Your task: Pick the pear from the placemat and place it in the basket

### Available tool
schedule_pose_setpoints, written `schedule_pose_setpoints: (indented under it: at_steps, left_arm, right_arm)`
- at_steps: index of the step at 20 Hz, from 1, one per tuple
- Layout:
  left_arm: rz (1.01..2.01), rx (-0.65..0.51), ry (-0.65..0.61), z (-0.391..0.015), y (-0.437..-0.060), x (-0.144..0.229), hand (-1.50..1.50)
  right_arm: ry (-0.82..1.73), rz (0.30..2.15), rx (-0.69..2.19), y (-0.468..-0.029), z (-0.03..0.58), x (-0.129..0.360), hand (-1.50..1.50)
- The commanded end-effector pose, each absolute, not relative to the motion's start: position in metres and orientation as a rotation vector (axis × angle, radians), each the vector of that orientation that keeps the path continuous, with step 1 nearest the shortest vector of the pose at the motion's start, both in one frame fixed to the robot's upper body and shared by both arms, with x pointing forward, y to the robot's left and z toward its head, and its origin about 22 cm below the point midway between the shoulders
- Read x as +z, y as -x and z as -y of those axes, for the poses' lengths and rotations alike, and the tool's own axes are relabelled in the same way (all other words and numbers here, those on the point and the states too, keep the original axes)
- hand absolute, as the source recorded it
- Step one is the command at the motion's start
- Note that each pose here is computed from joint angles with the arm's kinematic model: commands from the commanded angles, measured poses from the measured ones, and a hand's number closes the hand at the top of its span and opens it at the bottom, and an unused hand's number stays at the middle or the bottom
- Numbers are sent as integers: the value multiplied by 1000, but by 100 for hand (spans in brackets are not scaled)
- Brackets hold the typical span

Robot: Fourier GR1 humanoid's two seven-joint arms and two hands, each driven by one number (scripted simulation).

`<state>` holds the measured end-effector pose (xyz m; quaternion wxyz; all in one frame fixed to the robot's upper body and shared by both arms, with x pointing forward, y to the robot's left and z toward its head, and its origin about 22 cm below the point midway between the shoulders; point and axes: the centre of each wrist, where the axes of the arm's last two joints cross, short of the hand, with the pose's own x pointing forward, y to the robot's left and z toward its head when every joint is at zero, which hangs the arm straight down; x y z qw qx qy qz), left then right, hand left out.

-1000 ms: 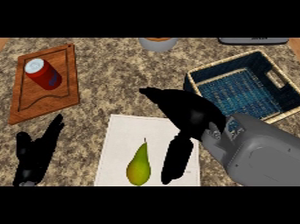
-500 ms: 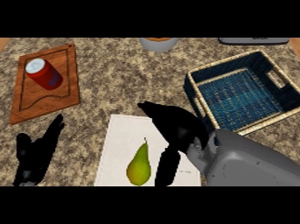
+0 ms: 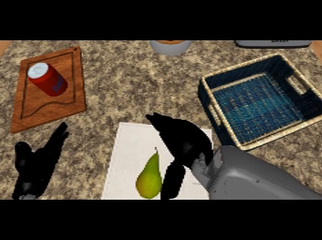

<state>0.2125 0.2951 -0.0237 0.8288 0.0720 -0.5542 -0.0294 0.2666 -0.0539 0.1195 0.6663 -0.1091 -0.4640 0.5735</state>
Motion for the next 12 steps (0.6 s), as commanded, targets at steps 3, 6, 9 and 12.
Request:
schedule_pose_setpoints:
  at_steps: [3,6,9,12]
  left_arm:
    - [1016,-42,-154,-291,-194,-60,0]
    - [1032,-43,-157,-297,-199,-47,0]
    - [1011,-43,-165,-294,-183,-47,0]
    - [1013,-29,-170,-302,-206,-50,0]
  right_arm:
    - [246,1069,1273,-255,40,112,-150]
    - [260,1045,1294,-271,47,92,-150]
    - [261,1014,1333,-260,38,88,-150]
    - [265,951,1370,-252,20,79,-150]
